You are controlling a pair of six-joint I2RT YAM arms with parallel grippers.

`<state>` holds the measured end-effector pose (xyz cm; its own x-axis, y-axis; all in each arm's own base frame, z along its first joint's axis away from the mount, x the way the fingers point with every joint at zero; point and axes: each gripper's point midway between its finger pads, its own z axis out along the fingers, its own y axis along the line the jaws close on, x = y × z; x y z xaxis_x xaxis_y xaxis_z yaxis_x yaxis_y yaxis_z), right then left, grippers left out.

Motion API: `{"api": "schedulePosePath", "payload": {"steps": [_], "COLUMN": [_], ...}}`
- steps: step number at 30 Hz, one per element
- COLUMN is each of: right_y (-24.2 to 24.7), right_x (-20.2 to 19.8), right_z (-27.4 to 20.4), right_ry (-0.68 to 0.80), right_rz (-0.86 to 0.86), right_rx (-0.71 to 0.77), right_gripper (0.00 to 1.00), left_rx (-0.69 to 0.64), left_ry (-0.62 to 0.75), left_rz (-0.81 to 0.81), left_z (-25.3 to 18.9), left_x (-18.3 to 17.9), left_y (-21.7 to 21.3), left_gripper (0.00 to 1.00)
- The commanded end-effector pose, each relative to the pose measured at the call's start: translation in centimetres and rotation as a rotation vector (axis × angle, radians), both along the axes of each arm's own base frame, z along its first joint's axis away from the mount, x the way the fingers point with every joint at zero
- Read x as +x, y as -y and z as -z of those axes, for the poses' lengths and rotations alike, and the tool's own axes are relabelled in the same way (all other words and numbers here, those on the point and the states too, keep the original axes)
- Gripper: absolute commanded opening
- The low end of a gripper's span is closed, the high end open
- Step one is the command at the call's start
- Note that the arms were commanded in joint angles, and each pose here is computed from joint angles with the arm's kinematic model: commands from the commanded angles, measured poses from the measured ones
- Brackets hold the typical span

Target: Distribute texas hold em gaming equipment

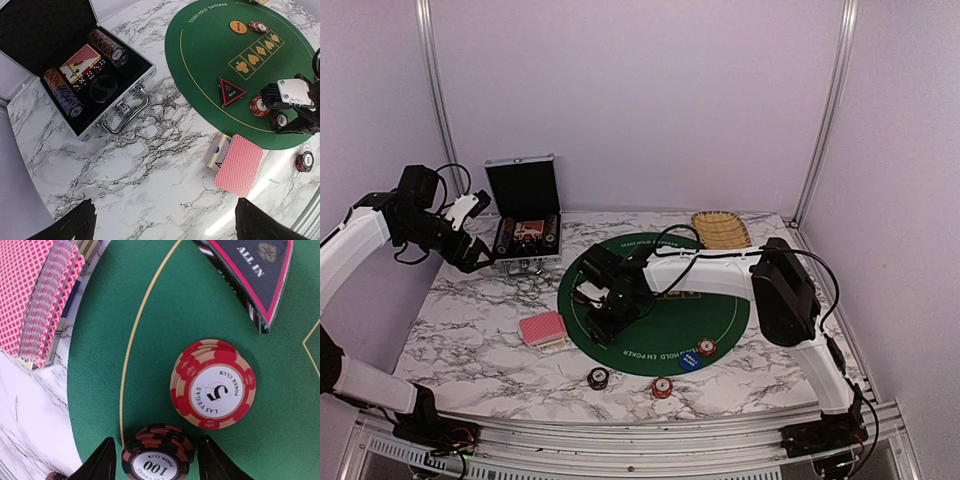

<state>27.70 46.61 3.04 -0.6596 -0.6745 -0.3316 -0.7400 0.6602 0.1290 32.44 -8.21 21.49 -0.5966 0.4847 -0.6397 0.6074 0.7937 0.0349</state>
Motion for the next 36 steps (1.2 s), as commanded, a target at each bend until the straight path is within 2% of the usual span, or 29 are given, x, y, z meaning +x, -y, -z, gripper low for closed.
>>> {"api": "schedulePosePath", "payload": {"steps": [1,6,11,16,20,36], "right_y": [0.2,0.8,0.9,0.3,-0.1,-0.6], "right_x": [0.7,0.0,-3.4,-8.2,-11.2,-12.2], "right_z": [-3.3,-6.2,-7.8,-7.2,-5.4,-2.1], "right_ry": [0.045,0.063,0.066,0.022,-0.037,-0.072], "right_rz": [0.012,0.014,-0.04,-0.13,-0.184,-0.216], "right_rx": [0.038,0.062,0.064,0.047,0.029,-0.007], "right_gripper": [0.55,0.55,0.59,0.67,0.7,0.73], "left_rx": [0.001,0.004,0.003,0.002,0.006,0.006], "left_ry": [0.01,0.013,0.012,0.014,0.016,0.019], "left_rz": [0.007,0.006,0.006,0.007,0.006,0.01], "left_z": [-0.8,-0.9,-0.9,-1.0,-1.1,-1.4], "left_x": [-0.5,-0.5,-0.5,-0.5,-0.5,-0.7], "left_y": [0.1,0.0,0.1,0.1,0.0,0.0], "left_gripper": [0.99,0.99,0.99,0.99,0.99,0.99]}}
